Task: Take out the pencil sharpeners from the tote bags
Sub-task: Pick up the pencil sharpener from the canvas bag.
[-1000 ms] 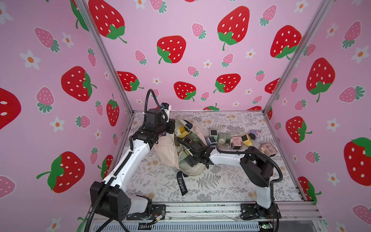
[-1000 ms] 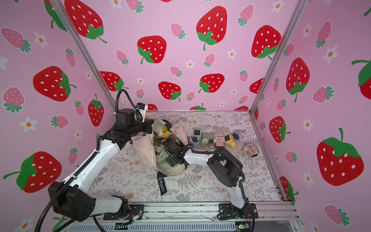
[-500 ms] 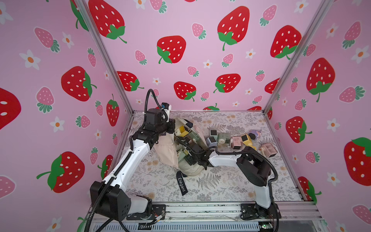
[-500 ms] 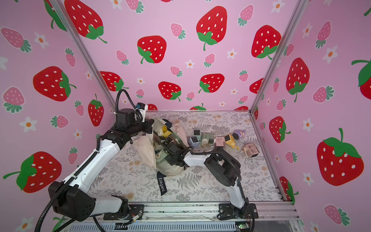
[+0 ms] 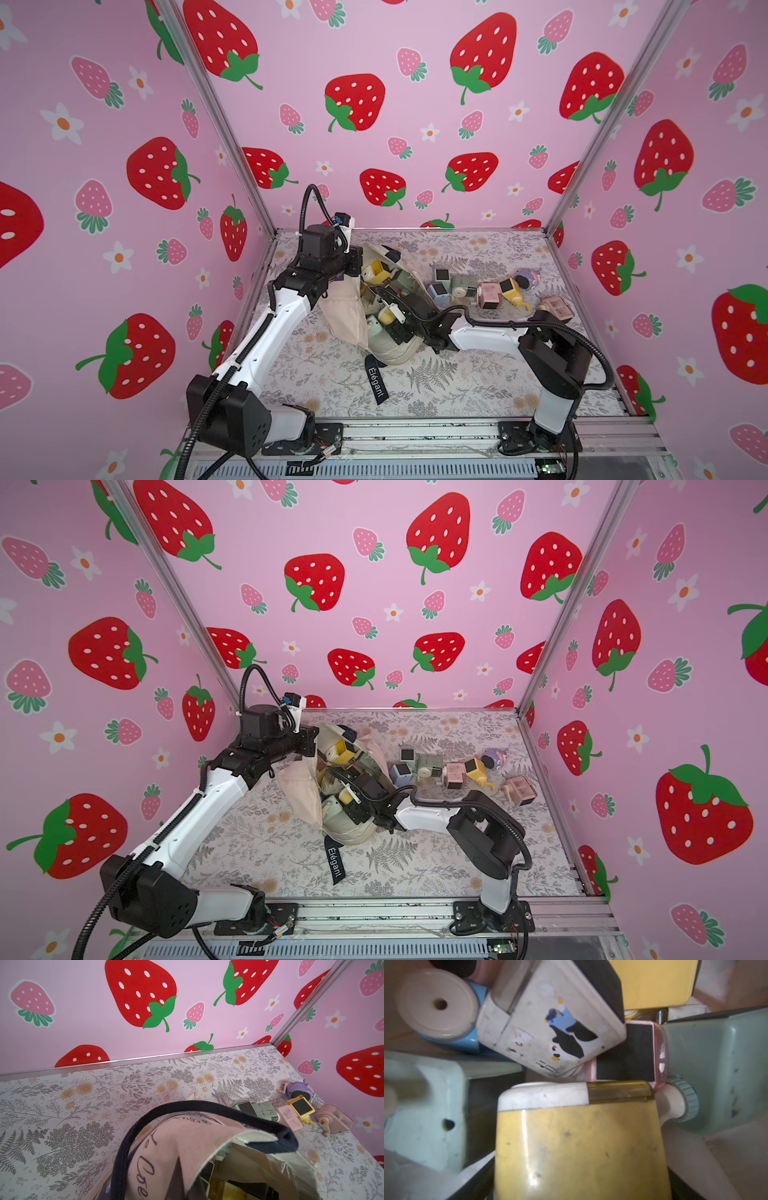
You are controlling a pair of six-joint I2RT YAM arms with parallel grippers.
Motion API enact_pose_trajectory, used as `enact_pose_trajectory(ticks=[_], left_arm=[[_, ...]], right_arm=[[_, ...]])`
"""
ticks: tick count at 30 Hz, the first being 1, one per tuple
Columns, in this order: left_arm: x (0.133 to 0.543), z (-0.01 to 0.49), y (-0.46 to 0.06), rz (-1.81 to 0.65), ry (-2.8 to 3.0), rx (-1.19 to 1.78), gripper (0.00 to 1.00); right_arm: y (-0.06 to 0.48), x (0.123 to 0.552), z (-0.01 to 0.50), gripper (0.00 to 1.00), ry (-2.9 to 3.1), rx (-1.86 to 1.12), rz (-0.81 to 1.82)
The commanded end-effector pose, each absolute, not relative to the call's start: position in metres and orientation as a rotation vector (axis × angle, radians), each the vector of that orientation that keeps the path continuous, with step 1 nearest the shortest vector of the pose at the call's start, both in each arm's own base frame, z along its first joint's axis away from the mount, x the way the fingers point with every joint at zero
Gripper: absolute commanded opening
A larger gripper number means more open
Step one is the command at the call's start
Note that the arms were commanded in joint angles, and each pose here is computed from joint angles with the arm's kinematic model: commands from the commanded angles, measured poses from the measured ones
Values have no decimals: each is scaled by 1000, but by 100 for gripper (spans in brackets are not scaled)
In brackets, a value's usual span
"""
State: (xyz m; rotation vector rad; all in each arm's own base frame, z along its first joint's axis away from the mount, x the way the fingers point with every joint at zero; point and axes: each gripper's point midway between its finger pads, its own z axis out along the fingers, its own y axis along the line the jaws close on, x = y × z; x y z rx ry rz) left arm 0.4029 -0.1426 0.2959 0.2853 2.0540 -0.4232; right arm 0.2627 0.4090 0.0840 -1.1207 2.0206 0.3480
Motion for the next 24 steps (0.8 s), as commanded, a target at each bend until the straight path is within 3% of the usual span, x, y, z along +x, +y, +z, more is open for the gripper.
enact_pose_trajectory(ticks=[1, 24], left_arm=[[408, 326, -150, -447, 1972, 309, 0], [409, 325, -151, -453, 1977, 311, 0]], right_arm=[[422, 250, 113, 77, 1927, -1136, 473], [394, 219, 171, 76, 1737, -1160, 627]])
